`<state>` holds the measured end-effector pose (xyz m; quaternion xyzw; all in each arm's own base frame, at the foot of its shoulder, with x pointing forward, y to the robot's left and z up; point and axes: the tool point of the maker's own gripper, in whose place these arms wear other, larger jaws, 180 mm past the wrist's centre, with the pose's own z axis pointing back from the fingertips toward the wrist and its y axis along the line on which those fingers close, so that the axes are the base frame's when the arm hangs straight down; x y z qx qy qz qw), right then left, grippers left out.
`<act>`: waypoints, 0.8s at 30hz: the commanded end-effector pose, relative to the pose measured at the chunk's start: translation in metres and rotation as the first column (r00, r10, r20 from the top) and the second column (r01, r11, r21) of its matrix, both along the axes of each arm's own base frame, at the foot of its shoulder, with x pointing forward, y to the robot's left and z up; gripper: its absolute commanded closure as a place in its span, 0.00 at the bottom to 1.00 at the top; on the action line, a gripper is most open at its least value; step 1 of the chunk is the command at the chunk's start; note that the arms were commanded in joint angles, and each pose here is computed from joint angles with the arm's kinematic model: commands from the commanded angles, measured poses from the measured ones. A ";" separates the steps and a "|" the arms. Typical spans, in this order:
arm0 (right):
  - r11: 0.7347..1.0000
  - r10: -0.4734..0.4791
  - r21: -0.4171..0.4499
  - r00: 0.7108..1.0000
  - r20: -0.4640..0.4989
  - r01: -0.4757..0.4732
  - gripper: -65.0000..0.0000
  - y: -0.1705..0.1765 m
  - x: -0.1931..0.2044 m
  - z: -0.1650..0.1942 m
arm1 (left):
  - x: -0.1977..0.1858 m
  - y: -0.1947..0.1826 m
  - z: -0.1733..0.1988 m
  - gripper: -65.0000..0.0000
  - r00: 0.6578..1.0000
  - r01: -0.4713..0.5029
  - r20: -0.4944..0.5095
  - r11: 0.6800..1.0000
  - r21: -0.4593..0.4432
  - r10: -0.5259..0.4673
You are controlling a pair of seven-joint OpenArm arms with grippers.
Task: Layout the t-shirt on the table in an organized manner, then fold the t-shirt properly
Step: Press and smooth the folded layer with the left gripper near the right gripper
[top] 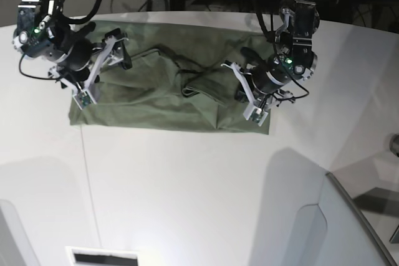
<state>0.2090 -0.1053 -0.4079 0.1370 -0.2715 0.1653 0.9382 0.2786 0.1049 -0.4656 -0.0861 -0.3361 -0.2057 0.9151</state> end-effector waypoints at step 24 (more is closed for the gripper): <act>1.000 0.002 0.014 0.999 0.040 -0.003 0.28 0.002 0.007 0.009 | -0.077 -0.115 0.037 1.00 0.949 0.314 0.068 0.944 -0.103 -0.308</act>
